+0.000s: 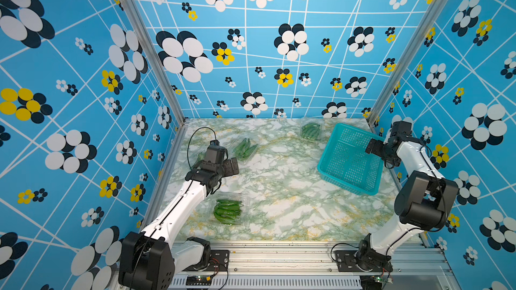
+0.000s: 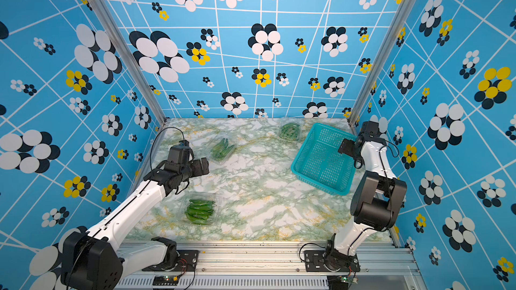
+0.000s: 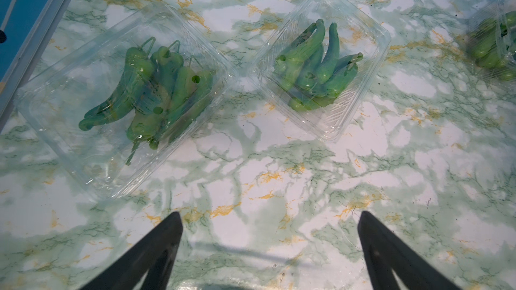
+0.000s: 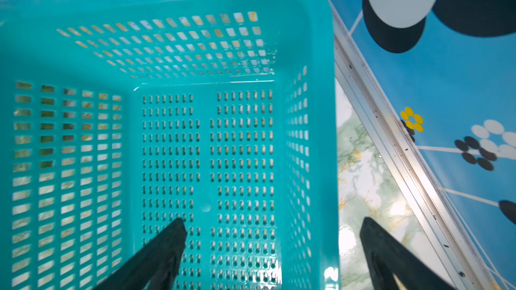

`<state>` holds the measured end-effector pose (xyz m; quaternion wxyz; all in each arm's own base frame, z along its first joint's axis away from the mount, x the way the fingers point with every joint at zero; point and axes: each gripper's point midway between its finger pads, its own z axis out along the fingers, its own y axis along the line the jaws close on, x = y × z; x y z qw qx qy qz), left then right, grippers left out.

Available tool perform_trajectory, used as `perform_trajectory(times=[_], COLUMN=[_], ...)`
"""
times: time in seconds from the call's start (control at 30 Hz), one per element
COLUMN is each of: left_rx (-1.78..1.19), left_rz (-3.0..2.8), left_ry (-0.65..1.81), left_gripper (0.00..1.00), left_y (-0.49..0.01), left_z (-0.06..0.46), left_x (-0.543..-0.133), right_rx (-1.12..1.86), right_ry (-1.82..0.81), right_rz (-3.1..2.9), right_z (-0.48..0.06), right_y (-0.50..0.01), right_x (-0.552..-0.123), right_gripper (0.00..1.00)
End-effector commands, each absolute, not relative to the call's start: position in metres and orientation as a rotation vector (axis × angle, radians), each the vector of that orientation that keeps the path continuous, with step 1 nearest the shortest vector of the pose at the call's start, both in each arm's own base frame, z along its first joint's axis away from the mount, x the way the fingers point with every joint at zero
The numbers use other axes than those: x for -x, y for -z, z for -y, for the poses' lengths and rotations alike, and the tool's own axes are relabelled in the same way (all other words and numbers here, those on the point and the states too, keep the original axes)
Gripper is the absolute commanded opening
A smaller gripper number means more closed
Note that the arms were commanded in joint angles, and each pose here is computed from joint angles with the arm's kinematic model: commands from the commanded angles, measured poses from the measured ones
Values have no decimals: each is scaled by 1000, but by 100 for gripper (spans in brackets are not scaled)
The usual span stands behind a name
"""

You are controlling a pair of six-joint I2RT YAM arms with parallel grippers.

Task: Take small green peppers out of containers
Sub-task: Move the basket to the center of the board, then move the packing box to the center of the board.

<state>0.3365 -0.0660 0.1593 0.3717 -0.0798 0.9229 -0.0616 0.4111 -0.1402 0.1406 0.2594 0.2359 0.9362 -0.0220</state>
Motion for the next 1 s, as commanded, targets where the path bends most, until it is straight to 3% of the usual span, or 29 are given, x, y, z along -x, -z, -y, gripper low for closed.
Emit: perform_trajectory(times=[0.0, 0.33, 0.6, 0.97], left_rx=[215, 133, 14, 12], left_rz=[-2378, -2336, -2319, -2370], left_ry=[172, 209, 127, 249], left_gripper=[100, 100, 100, 99], left_y=[-158, -179, -200, -185], left_z=[65, 82, 90, 91], left_x=[-331, -356, -414, -488], right_rx=[-540, -286, -11, 121], right_ry=[110, 248, 210, -291], right_rz=[-2509, -2485, -2500, -2512], right_z=[116, 49, -54, -205], right_y=[-156, -179, -182, -169], right_x=[-413, -416, -418, -445], right_gripper=[99, 99, 99, 99])
